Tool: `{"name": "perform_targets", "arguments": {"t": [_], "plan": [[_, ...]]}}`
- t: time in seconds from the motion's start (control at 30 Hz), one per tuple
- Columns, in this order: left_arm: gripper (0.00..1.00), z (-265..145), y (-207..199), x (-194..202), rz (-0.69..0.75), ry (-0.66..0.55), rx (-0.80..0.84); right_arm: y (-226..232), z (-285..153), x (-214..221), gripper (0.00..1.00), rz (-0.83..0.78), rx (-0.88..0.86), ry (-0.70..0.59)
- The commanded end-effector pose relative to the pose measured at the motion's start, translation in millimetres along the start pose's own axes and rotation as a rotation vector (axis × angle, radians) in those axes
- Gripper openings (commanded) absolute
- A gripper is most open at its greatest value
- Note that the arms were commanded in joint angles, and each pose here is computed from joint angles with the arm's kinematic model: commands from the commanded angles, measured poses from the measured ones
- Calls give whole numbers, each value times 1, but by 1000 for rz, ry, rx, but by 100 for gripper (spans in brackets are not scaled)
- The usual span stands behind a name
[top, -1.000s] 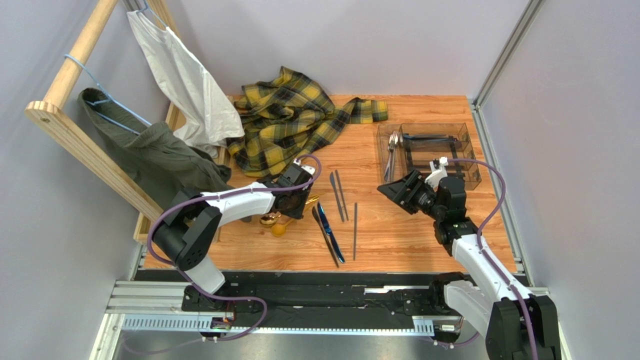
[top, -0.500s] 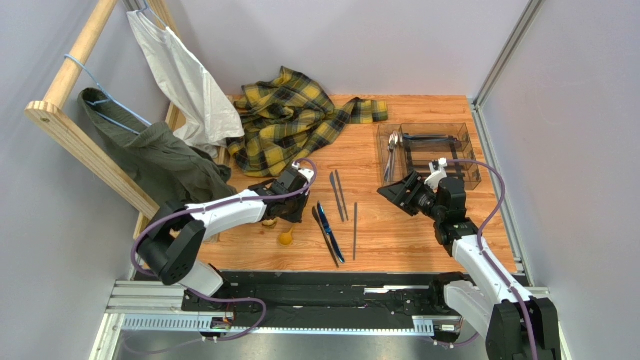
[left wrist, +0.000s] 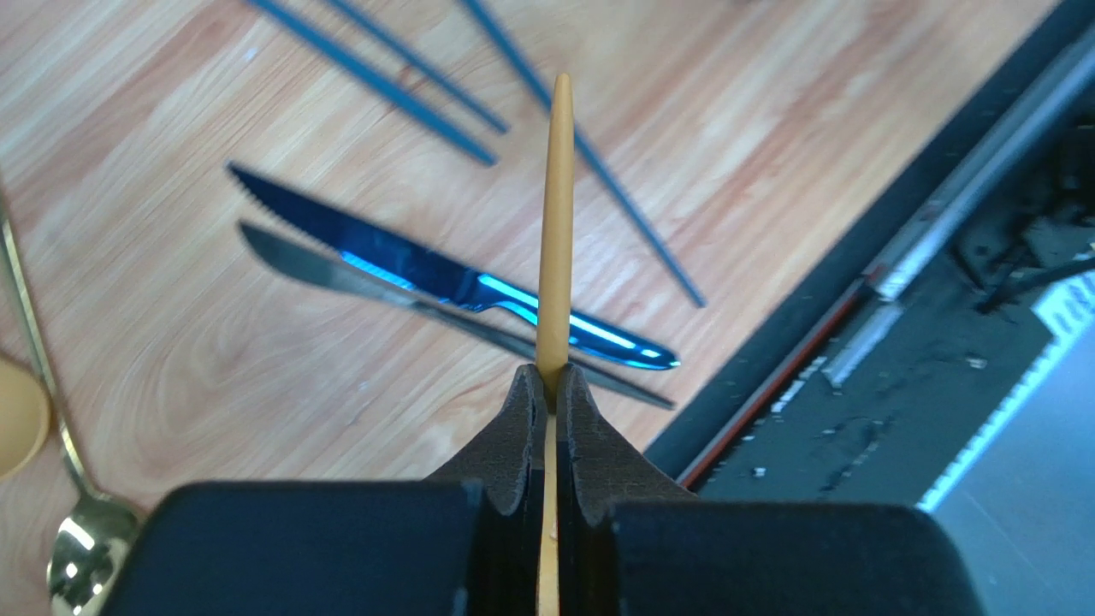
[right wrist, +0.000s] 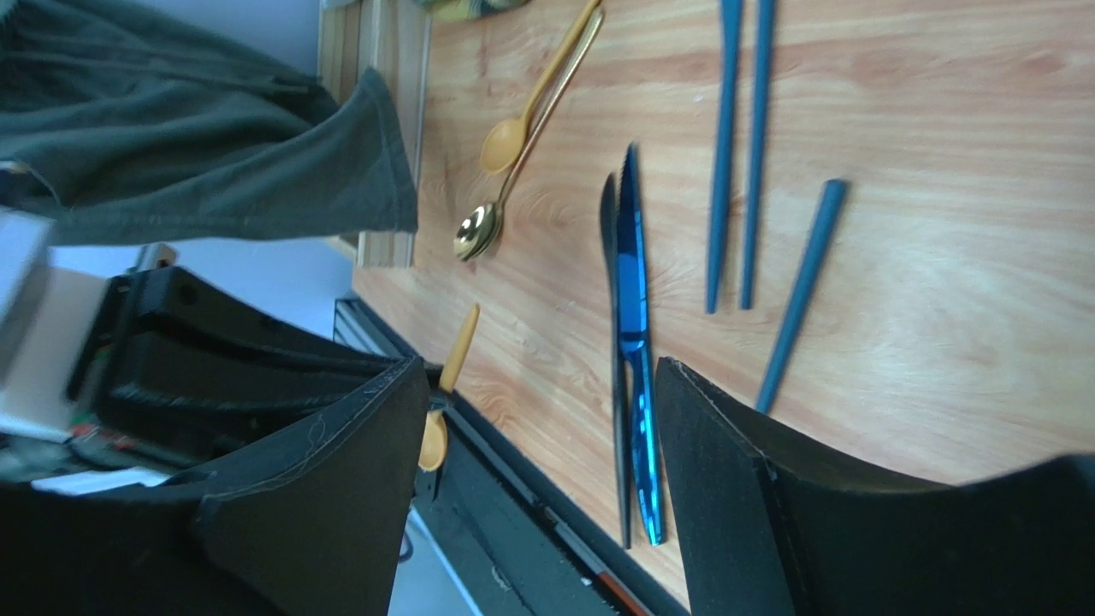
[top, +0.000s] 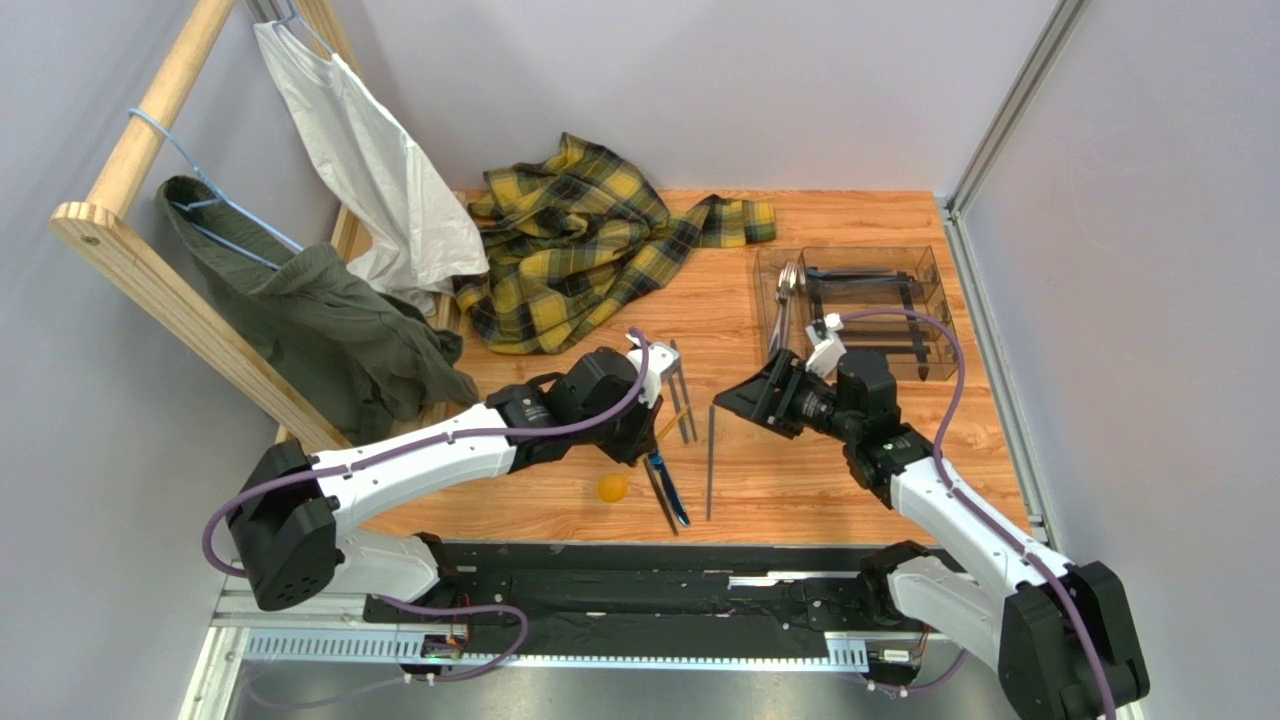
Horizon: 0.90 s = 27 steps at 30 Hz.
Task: Sort the eating utensils into containers
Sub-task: Pick up the spoon from the center of the board.
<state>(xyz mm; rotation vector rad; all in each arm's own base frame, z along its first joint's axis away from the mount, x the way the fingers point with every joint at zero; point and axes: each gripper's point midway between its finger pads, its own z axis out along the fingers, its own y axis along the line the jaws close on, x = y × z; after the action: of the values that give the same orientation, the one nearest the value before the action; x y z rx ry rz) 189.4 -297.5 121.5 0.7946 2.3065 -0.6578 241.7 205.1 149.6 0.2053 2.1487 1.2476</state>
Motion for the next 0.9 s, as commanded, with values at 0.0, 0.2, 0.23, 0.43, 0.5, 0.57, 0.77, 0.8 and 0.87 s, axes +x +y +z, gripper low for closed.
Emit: {"name": "perform_targets", "arguments": {"t": [0.0, 0.2, 0.23, 0.43, 0.5, 0.57, 0.77, 0.8, 0.87], "plan": [[0, -22, -36, -37, 32, -97, 81, 47, 6, -6, 68, -51, -116, -14], [0, -28, -50, -43, 36, -109, 108, 57, 15, 6, 66, -40, -137, 20], [0, -28, -51, -42, 37, -108, 110, 55, 16, 5, 66, -36, -124, 10], [0, -35, -60, -47, 31, -116, 135, 59, 16, 6, 61, -34, -133, -5], [0, -38, -63, -51, 34, -126, 139, 60, 17, 7, 54, -29, -139, -7], [0, -39, -63, -53, 36, -124, 136, 61, 18, 8, 45, -25, -153, -5], [0, -39, -63, -52, 38, -119, 128, 64, 17, 12, 6, -5, -183, 1], [0, -39, -63, -51, 37, -116, 127, 67, 15, 10, 3, -6, -191, -10], [0, -39, -60, -49, 32, -112, 116, 66, 13, 10, 0, -6, -192, -22]]}}
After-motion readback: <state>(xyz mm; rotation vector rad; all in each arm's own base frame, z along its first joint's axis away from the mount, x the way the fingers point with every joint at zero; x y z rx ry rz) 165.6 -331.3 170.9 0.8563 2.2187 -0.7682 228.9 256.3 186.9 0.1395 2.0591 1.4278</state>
